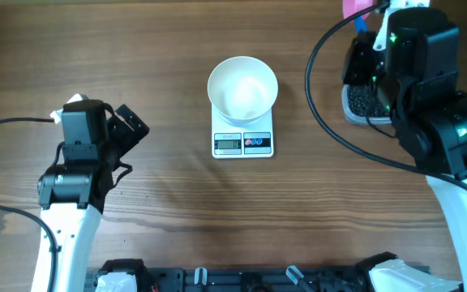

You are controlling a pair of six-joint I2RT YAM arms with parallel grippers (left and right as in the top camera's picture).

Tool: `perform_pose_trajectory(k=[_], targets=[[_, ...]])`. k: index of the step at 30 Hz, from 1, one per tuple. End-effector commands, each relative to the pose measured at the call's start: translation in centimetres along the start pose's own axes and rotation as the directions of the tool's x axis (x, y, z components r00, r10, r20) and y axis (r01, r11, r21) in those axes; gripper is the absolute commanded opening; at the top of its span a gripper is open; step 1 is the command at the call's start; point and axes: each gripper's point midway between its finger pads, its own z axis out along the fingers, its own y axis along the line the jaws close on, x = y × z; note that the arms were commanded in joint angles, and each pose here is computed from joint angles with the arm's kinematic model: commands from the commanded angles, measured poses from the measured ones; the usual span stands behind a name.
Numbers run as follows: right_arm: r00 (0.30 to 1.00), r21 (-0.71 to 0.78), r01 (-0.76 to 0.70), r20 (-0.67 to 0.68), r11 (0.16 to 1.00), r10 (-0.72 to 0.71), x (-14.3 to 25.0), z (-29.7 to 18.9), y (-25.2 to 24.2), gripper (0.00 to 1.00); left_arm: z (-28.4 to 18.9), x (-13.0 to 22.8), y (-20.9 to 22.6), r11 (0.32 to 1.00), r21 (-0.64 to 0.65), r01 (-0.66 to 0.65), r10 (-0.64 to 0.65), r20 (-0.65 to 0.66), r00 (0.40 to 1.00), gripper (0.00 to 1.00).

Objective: Scoop item into bowl and weigh 150g on scale

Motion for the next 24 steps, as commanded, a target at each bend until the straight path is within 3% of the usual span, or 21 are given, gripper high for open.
perform_pose_trajectory(k=[1, 11, 24], targets=[[0.999, 0.088, -0.023, 0.049, 0.996, 0.019, -1.3, 0.3, -2.4, 0.04, 0.1, -0.2, 0.2, 1.0, -0.012, 0.016, -0.016, 0.006, 1.0, 1.0], [0.979, 0.222, -0.173, 0.146, 0.96, 0.142, -3.7, 0.6, -9.4, 0.04, 0.1, -0.2, 0.2, 1.0, -0.012, 0.016, -0.016, 0.007, 1.0, 1.0], [0.959, 0.261, -0.276, 0.14, 0.925, 0.247, -3.1, 2.6, -11.2, 0.04, 0.1, -0.2, 0.2, 1.0, -0.012, 0.016, -0.016, 0.006, 1.0, 1.0]])
